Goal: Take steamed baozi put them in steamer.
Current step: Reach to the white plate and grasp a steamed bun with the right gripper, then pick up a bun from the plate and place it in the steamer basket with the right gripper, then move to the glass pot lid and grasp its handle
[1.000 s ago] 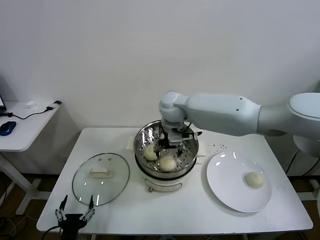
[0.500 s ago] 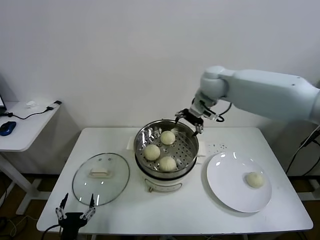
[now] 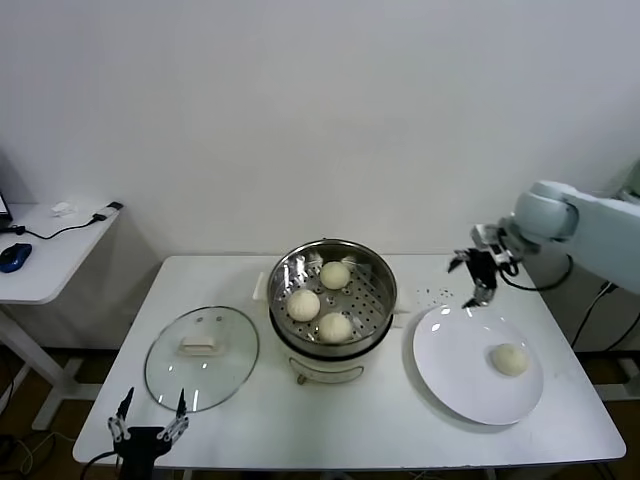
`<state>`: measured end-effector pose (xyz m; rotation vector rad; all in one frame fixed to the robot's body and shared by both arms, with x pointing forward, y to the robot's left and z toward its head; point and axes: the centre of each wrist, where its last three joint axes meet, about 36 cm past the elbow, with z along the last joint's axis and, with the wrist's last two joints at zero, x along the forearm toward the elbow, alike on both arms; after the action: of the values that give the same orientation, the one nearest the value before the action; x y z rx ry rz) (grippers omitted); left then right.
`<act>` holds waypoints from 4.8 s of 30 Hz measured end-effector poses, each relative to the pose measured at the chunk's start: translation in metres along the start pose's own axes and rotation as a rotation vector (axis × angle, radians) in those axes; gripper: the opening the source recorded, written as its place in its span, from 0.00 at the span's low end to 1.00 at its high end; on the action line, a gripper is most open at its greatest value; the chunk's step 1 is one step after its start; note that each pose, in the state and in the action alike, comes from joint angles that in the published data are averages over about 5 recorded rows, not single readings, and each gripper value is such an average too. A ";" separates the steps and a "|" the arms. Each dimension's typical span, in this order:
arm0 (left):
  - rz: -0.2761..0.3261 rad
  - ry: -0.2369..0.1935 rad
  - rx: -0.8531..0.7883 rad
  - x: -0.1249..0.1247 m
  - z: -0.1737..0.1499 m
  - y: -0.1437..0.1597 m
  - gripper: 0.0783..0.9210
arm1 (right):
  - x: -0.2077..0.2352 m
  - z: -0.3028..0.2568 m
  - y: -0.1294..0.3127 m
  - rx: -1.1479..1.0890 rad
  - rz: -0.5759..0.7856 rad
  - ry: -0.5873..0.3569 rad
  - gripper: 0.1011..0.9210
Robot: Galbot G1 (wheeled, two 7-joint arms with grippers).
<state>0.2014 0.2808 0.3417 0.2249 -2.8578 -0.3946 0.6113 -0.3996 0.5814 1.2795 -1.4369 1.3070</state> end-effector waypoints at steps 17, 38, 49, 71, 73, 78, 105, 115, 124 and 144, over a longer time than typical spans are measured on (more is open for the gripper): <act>-0.003 0.001 -0.007 0.002 -0.002 -0.004 0.88 | -0.075 0.080 0.057 -0.134 -0.098 0.126 0.88; -0.012 0.008 -0.010 0.001 0.001 -0.002 0.88 | -0.109 0.085 0.050 -0.144 -0.108 0.159 0.85; -0.013 0.009 -0.008 0.002 0.001 -0.003 0.88 | -0.109 0.087 0.047 -0.151 -0.120 0.155 0.62; -0.002 -0.011 0.015 0.004 -0.005 -0.009 0.88 | -0.026 0.048 -0.019 -0.191 -0.034 0.047 0.55; 0.003 -0.017 0.018 0.003 -0.006 -0.010 0.88 | -0.007 0.031 -0.037 -0.181 -0.018 0.024 0.55; 0.016 -0.033 0.021 0.001 -0.011 -0.012 0.88 | 0.039 -0.023 -0.075 -0.142 0.013 -0.032 0.55; 0.051 -0.034 0.052 0.007 -0.007 -0.013 0.88 | 0.012 -0.260 -0.103 0.042 -0.072 -0.005 0.56; 0.042 -0.025 0.059 0.004 -0.003 -0.011 0.88 | -0.032 -0.262 -0.089 0.047 -0.110 0.040 0.57; 0.041 -0.017 0.057 0.001 0.000 -0.010 0.88 | -0.051 -0.263 -0.082 0.042 -0.122 0.053 0.66; 0.036 -0.030 0.047 -0.001 -0.006 -0.008 0.88 | -0.003 -0.239 -0.091 0.012 -0.079 -0.043 0.88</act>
<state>0.2044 0.2721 0.3446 0.1778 -2.8981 -0.3269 0.6838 -0.1596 0.6320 1.3657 -1.3955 1.2444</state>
